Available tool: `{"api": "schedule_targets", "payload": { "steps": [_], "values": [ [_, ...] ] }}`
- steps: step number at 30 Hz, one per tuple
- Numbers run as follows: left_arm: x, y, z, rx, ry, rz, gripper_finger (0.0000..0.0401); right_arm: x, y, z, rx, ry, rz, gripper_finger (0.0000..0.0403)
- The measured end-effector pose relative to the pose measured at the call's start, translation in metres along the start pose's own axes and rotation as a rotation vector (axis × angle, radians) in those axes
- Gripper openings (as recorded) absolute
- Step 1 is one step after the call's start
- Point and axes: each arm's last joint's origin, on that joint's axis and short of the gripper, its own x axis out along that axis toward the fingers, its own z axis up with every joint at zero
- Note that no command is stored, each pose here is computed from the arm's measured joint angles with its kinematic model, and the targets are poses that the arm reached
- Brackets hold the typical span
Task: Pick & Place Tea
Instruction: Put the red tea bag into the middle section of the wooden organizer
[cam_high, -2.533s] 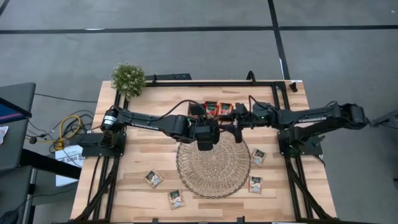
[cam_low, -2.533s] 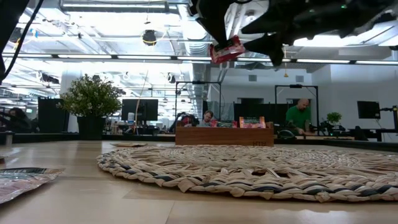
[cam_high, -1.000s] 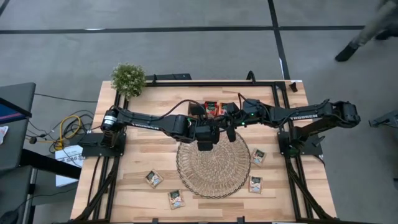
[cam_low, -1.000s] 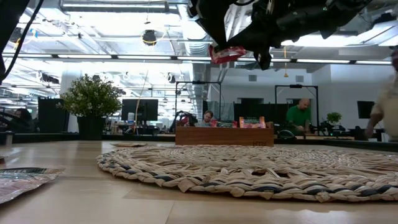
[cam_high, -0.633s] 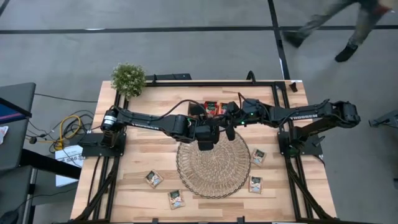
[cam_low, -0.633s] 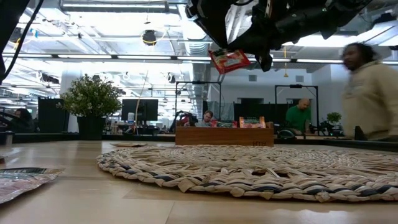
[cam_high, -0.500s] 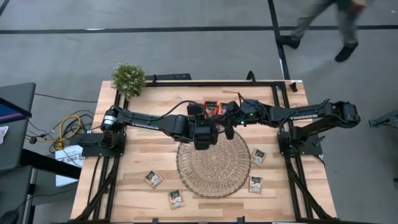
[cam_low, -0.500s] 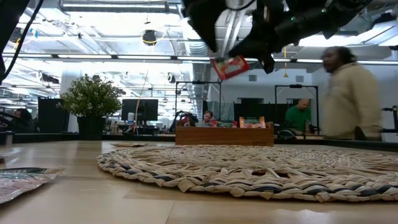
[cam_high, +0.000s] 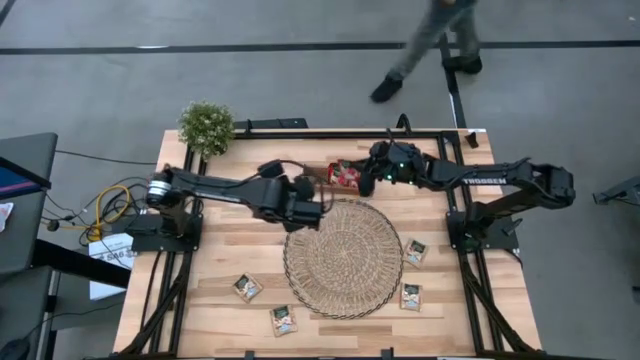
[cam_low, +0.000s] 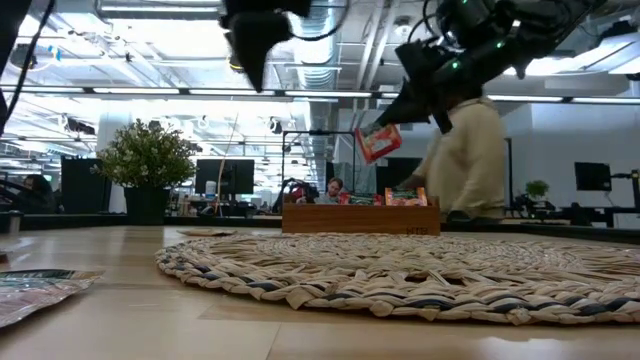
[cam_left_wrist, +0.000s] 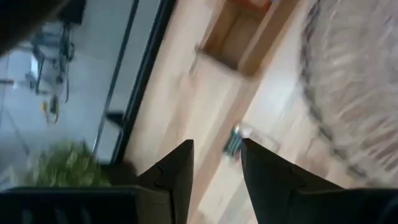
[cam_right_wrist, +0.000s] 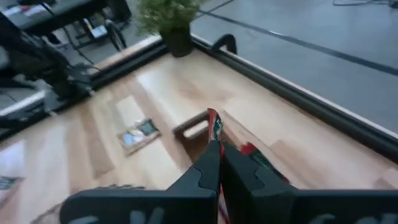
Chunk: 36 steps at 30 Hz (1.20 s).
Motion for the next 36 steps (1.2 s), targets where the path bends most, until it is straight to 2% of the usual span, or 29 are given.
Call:
{"api": "schedule_targets", "payload": {
  "steps": [4,13,17,22,27,36],
  "values": [
    [0.004,0.013,-0.03,-0.113,0.002,-0.026,0.0126,0.016,-0.005,-0.005,-0.015,-0.009,-0.014,0.0],
    [0.007,0.036,-0.089,-0.376,-0.162,-0.34,0.0126,0.054,-0.015,-0.022,-0.062,-0.042,-0.03,0.0],
    [0.008,0.044,-0.105,-0.426,-0.222,-0.396,0.0126,0.067,-0.022,-0.032,-0.057,-0.036,-0.046,0.0],
    [0.007,0.05,-0.114,-0.444,-0.247,-0.412,0.0126,0.075,-0.026,-0.038,-0.054,-0.039,-0.054,0.0],
    [0.006,0.051,-0.114,-0.41,-0.258,-0.41,0.0126,0.075,-0.027,-0.038,-0.062,-0.049,-0.105,0.0],
    [0.006,0.051,-0.113,-0.371,-0.278,-0.407,0.0126,0.075,-0.018,-0.043,-0.085,-0.024,-0.12,0.0]
  ]
}}
